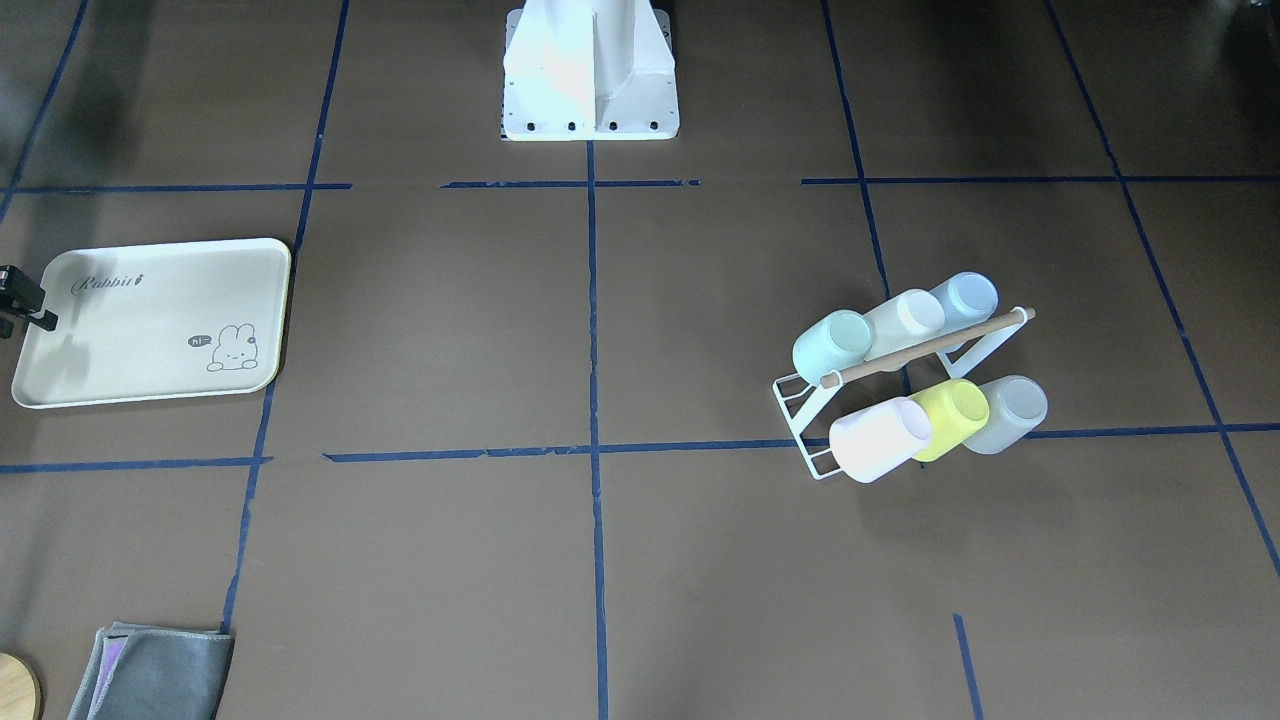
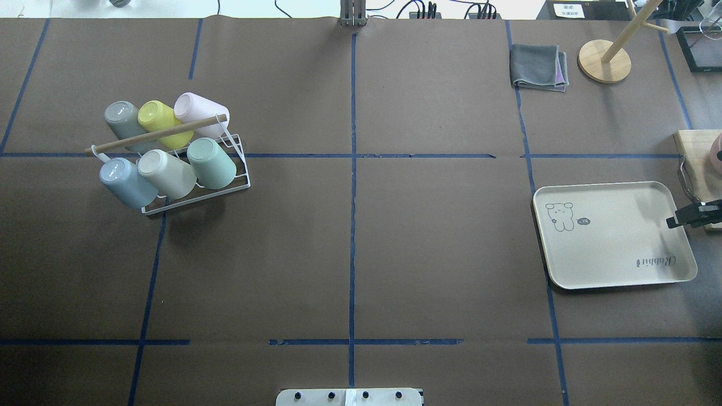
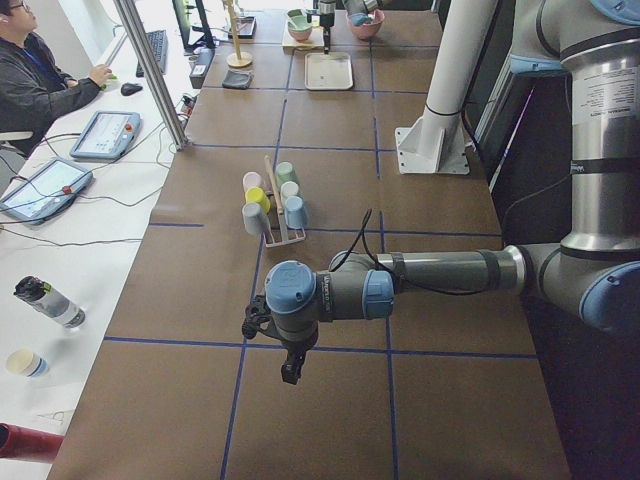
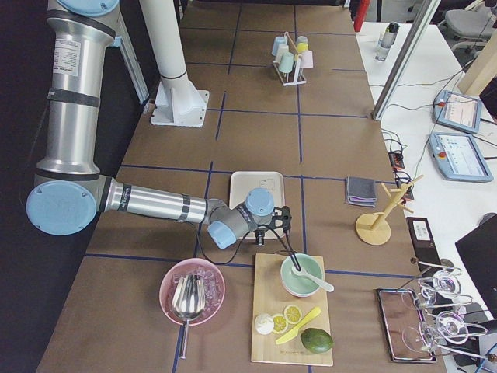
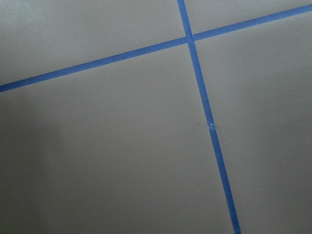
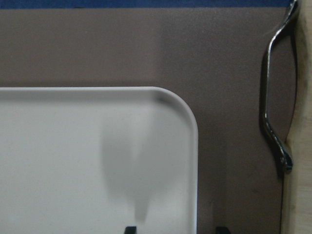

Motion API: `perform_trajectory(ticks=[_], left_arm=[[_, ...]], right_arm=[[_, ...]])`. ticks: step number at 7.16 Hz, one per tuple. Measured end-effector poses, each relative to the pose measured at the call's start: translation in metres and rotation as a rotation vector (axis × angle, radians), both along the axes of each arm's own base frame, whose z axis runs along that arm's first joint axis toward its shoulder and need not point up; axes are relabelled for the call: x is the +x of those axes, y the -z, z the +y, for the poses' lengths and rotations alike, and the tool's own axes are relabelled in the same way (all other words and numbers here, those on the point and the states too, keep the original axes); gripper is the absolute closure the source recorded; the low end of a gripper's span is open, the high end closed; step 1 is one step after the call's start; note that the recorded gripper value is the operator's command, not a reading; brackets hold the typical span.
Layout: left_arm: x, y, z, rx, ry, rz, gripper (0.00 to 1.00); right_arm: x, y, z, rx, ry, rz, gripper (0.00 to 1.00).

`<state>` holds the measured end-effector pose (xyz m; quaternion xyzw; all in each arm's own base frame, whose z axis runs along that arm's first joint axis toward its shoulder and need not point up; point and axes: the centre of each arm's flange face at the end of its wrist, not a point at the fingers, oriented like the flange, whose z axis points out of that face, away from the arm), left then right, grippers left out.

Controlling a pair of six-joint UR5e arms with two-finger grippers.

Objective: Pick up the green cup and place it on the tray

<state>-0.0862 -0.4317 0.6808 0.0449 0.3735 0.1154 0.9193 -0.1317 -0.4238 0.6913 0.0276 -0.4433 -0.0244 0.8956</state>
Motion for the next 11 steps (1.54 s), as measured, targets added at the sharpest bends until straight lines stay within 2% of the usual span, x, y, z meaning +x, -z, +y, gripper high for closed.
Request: perform_trajectory(ticks=[2,4,6,9,11], left_arm=[[0.000,-0.001,0.000,-0.002,0.000,0.000,0.00],[0.000,0.000,0.000,-0.001,0.001,0.000,0.00],[0.000,0.000,0.000,0.000,0.001,0.000,0.00],[0.000,0.001,0.000,0.002,0.001,0.000,0.00],[0.000,0.001,0.000,0.002,0.001,0.000,0.00]], right_arm=[[-0.002,-0.005,0.004,-0.003,0.008,0.009,0.55],[-0.004,-0.010,0.007,-0.009,0.011,0.020,0.70],[-0.005,-0.016,0.009,-0.014,0.013,0.034,0.98],[-0.007,-0.012,0.007,-0.010,0.016,0.027,1.00],[-0.014,0.018,-0.003,-0.001,0.010,-0.011,1.00]])
